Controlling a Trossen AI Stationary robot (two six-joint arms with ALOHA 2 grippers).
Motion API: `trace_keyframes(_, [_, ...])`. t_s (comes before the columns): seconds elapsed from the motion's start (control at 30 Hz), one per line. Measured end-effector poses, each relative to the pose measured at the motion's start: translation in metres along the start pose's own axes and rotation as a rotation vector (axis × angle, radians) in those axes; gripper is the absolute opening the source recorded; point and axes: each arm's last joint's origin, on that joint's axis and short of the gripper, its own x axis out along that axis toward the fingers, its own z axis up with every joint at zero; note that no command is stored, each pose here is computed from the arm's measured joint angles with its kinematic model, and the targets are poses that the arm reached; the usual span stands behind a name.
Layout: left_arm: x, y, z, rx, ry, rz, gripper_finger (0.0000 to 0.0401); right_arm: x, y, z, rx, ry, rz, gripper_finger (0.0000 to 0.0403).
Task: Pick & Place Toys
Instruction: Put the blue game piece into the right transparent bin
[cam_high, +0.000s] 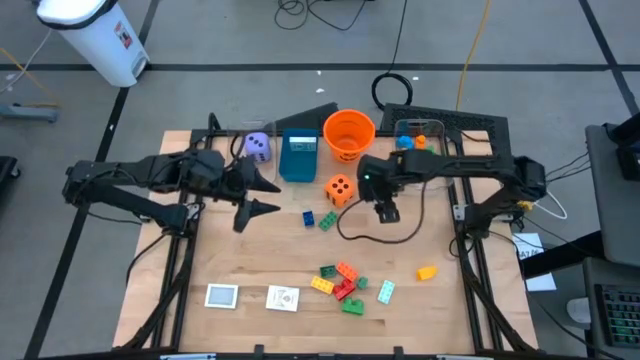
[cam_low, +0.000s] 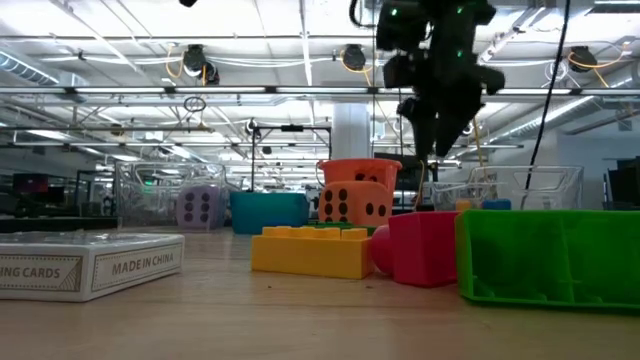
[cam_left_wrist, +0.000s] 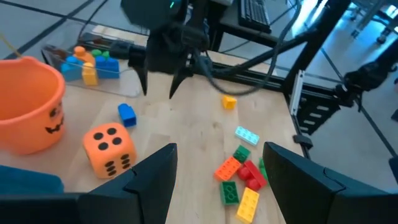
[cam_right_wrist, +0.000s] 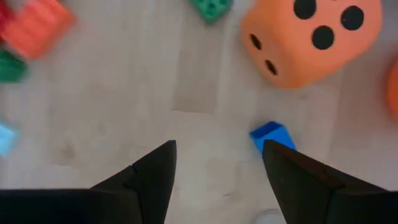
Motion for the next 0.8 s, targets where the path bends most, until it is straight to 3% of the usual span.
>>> trace_keyframes(0.17, [0.000, 0.005, 0.002, -0.011, -0.010, 0.021, 0.0246, 0.025, -0.016, 0.002, -0.070, 0.094, -0.079, 0.0257])
trace_keyframes(0.43, [0.000, 0.011, 0.003, -0.045, -0.017, 0.045, 0.0246, 0.054, -0.028, 0.002, -0.240, 0.220, -0.112, 0.0292])
trace_keyframes(0.8, [-0.001, 0.013, 0.003, -0.061, -0.018, 0.050, 0.0246, 0.075, -0.044, -0.003, -0.254, 0.275, -0.086, 0.0290])
